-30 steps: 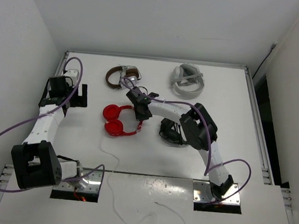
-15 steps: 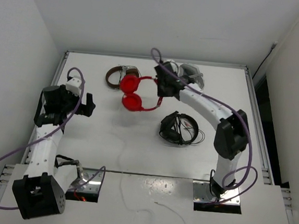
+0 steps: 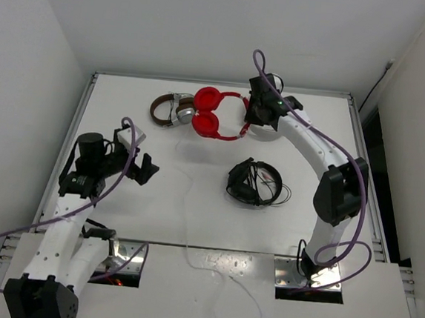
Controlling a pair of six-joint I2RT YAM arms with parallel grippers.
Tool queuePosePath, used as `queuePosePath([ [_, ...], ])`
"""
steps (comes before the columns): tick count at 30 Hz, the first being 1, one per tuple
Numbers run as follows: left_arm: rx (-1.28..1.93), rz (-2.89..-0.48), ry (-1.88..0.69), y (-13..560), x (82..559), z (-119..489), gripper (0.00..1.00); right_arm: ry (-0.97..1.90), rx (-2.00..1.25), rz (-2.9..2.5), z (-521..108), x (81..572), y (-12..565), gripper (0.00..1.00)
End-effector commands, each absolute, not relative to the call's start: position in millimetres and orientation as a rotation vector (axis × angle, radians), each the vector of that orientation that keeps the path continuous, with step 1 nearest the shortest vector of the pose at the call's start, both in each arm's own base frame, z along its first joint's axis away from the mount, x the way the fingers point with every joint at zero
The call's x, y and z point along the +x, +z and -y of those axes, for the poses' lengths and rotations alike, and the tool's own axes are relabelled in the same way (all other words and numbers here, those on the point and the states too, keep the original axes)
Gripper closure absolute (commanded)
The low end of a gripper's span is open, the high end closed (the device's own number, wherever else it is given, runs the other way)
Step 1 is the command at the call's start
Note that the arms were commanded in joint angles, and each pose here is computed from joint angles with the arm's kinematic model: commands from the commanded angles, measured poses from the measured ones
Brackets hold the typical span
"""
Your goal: Wrap the headphones
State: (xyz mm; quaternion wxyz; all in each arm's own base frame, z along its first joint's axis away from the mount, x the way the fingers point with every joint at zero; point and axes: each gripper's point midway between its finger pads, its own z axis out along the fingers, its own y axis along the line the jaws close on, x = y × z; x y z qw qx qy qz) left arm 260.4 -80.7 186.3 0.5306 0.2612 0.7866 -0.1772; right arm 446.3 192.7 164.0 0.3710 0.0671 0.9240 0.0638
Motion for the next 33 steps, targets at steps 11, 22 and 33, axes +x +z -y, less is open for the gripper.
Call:
queuePosePath([
  [11,0.866,-2.031,-0.537,131,256,168,0.08,0.318,0.311,-2.151,-195,468,242,1.0],
  [22,0.694,-2.206,-0.56,88,260,194,0.05,0.336,0.425,-2.152,-173,468,235,1.0],
  [33,0.653,-2.217,-0.753,83,248,218,0.05,0.34,0.441,-2.162,-169,466,231,1.0],
])
